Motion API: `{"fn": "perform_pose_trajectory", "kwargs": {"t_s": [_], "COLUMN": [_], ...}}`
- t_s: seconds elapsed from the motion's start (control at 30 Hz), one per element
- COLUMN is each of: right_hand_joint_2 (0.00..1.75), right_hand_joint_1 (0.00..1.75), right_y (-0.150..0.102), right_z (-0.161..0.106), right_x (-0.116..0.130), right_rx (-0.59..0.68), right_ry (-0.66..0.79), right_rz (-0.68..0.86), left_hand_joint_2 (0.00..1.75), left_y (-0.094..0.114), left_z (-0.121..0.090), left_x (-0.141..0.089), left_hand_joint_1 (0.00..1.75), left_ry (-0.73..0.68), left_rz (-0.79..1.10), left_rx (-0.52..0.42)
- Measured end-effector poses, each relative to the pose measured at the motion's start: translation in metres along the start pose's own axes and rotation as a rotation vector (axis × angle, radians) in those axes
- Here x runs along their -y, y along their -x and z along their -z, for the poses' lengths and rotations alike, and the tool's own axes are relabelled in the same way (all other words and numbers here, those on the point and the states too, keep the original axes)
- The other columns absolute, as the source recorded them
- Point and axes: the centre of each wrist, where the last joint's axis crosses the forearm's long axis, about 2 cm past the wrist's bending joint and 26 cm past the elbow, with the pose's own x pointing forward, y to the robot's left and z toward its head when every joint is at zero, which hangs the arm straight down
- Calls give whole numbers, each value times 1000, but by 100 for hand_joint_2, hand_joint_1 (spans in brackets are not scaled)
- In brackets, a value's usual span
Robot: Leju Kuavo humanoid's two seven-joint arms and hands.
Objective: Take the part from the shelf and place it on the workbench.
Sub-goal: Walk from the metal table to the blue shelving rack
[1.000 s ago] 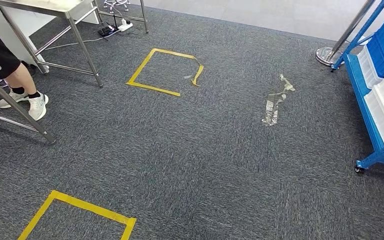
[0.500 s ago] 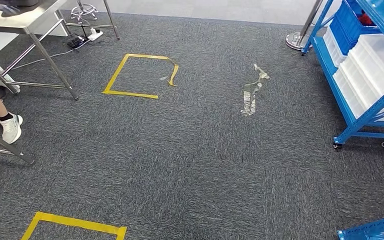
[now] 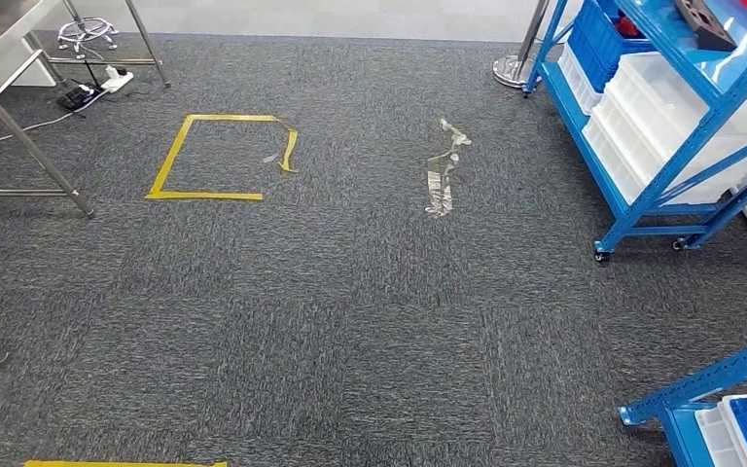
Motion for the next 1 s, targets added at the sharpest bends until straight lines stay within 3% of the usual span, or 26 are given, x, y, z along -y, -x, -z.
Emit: {"fn": "perform_pose_trajectory", "kwargs": {"t_s": [1.0], "right_hand_joint_2": [0], "right_hand_joint_1": [0], "right_y": [-3], "right_z": [-1], "right_x": [-2], "right_rx": [12], "right_ry": [-12], "right_rz": [-12], "left_hand_joint_2": [175], "left_y": [1], "left_z": [2], "left_x": [-5], "left_hand_joint_1": [0], "left_ry": [-18], "left_rz": [-31], "left_rx": [3]}}
